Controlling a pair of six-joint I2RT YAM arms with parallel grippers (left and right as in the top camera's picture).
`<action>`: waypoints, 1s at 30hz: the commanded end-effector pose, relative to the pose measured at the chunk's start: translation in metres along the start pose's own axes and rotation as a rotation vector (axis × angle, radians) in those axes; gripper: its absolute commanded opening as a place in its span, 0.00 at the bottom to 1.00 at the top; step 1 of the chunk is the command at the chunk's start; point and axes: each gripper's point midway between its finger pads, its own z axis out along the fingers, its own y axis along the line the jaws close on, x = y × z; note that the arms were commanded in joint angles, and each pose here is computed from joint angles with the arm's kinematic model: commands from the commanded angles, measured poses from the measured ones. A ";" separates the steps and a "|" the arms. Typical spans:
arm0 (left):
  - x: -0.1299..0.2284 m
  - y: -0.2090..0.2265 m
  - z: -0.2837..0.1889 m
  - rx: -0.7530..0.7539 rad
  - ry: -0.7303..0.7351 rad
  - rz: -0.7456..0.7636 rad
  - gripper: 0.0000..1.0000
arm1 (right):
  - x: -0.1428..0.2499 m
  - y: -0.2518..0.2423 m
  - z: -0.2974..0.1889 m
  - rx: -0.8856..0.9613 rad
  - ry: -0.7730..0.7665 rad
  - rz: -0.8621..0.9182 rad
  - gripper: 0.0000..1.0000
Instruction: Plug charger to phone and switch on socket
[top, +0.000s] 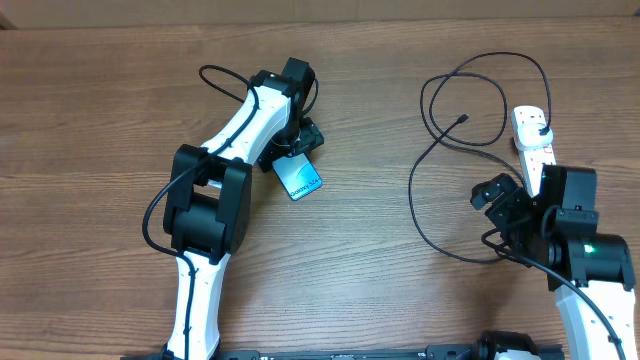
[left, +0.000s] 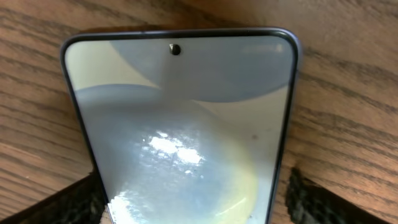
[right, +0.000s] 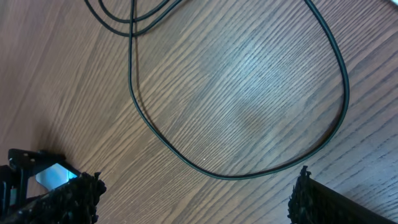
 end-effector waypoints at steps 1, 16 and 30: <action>0.022 0.023 0.044 -0.110 0.081 -0.038 0.87 | -0.005 0.004 -0.004 -0.012 -0.011 0.001 1.00; 0.029 0.021 0.040 -0.066 0.155 -0.035 0.67 | -0.007 0.027 0.005 -0.107 0.021 -0.006 1.00; 0.008 0.014 -0.004 0.052 0.239 -0.038 0.64 | 0.027 0.037 0.043 -0.114 0.287 0.016 1.00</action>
